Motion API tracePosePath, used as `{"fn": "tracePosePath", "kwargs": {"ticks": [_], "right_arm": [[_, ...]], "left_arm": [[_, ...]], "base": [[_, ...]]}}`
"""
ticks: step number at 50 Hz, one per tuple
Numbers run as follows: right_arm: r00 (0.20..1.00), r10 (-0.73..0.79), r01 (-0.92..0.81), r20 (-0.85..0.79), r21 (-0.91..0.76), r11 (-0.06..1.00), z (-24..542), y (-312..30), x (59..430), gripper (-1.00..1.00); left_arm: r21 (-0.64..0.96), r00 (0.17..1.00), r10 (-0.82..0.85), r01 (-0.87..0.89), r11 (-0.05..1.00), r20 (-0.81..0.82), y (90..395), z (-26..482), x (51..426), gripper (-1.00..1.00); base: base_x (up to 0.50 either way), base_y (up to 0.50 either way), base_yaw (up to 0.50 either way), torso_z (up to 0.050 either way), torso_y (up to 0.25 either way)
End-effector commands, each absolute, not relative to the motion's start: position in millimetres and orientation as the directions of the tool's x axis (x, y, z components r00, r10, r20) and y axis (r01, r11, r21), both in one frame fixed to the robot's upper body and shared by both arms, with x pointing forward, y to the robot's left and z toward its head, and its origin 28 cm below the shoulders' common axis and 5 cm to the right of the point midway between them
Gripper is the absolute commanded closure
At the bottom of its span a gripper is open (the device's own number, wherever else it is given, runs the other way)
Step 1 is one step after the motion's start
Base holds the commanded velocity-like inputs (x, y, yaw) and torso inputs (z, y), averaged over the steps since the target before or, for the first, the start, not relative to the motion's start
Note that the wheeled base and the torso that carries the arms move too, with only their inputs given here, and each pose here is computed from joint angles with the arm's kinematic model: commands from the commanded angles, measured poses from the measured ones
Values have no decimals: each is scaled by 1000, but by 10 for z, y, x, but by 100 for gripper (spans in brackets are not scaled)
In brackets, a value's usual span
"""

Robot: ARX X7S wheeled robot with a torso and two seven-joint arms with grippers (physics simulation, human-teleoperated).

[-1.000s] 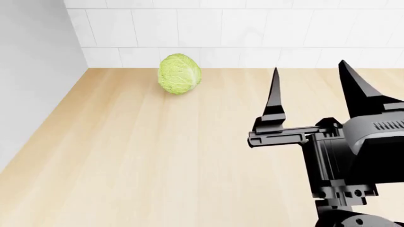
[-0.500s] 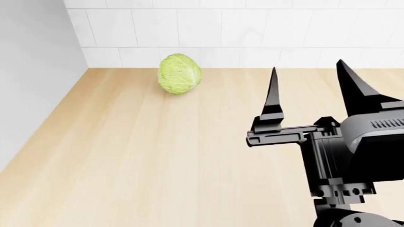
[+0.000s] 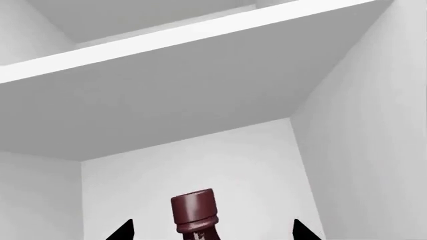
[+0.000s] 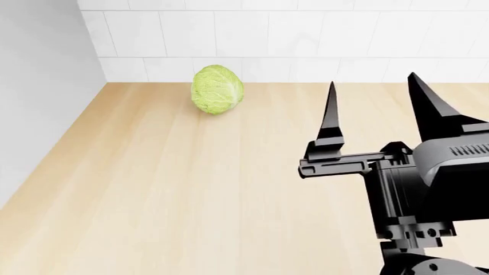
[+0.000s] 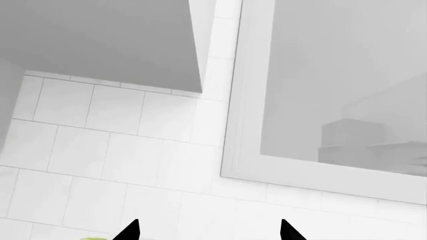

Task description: Pick the bar and vinegar from the counter and place them in the cabinets closest to them.

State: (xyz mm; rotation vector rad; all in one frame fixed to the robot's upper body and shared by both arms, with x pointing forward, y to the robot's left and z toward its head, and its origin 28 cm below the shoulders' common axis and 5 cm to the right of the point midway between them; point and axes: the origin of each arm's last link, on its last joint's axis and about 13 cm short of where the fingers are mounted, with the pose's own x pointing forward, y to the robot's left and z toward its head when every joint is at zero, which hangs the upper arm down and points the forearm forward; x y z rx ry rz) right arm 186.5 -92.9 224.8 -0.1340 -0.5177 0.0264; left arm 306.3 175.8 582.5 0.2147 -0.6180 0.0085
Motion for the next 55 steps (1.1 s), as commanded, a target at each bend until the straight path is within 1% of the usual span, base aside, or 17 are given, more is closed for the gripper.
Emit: {"fn": "tracePosePath", "kwargs": {"ticks": [1,22,28,36,42,48,55], "right_arm": [[869,58,9,491,-133,991,2247,-929,1872,-100],[873,62,3,483,-134,991,2225,-920,1907,-100],[875,68,-3,479,-136,991,2218,-908,1920,-100],[879,66,-3,472,-134,991,2193,-916,1936,-100],[883,71,-7,463,-139,990,2176,-906,1960,-100],[886,84,-15,456,-152,988,2189,-880,2007,-100],[893,89,-16,441,-166,986,2202,-858,2039,-100]], "left_arm": [[206,812,-62,-73,976,581,1790,5845,3049,-100],[172,757,-86,-36,984,648,1812,5995,2837,-100],[171,731,-103,-19,985,674,1863,5841,2614,-100],[171,713,-114,-8,985,692,1990,5334,2251,-100],[187,735,-128,2,982,666,2094,4775,2044,-100],[178,781,-106,-6,984,615,2204,4223,2056,-100],[162,818,-78,-19,987,570,2287,3796,2116,-100]], "base": [[0,0,0,0,0],[0,0,0,0,0],[0,0,0,0,0],[0,0,0,0,0],[0,0,0,0,0],[0,0,0,0,0],[0,0,0,0,0]]}}
